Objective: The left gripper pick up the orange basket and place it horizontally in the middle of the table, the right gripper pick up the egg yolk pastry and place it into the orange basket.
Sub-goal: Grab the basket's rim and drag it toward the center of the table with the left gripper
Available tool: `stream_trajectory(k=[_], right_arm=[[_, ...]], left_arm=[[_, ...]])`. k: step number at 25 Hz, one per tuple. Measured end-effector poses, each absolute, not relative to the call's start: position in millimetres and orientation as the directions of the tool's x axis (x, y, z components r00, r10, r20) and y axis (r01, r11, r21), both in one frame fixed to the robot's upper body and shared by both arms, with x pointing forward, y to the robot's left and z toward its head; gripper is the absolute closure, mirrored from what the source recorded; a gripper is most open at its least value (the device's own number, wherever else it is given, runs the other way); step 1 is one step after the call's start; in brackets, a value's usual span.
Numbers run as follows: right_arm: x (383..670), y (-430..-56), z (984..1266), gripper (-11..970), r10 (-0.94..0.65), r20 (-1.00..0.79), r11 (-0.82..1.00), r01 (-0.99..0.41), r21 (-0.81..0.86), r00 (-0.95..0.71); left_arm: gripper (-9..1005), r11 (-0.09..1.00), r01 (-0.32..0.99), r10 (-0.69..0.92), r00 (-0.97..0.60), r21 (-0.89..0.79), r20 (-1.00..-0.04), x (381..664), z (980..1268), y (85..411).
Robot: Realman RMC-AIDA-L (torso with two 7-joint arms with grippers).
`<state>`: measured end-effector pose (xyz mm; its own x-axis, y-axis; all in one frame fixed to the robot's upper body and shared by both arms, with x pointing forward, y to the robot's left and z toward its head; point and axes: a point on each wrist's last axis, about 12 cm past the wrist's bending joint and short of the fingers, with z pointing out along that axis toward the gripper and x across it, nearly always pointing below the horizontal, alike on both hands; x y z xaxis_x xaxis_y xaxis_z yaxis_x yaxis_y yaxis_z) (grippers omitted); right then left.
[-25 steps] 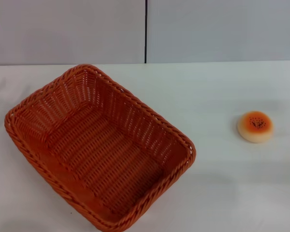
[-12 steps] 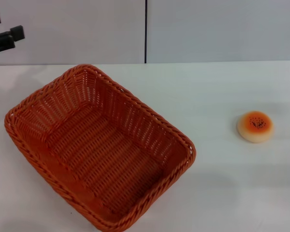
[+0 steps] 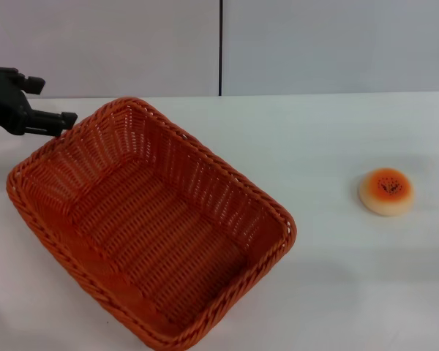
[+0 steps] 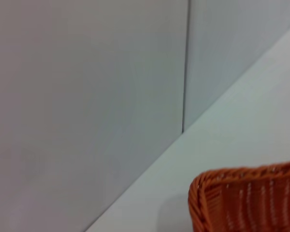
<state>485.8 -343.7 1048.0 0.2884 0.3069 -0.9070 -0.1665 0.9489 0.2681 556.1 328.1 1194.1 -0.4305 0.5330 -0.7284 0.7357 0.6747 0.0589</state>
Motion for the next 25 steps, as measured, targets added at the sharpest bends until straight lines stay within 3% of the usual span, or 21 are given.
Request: stream_trajectory(k=[10, 25], right_arm=[[488, -342, 1048, 378, 0.312, -0.906, 0.947, -0.169, 0.274, 0.284], [490, -341, 1048, 378, 0.313, -0.909, 0.947, -0.167, 0.275, 0.276]], left_arm=[[183, 0.620, 0.764, 0.711, -0.450, 0.180, -0.540, 568, 1188, 291], [197, 0.591, 0.785, 0.782, -0.501, 0.186, -0.370, 575, 1167, 270]])
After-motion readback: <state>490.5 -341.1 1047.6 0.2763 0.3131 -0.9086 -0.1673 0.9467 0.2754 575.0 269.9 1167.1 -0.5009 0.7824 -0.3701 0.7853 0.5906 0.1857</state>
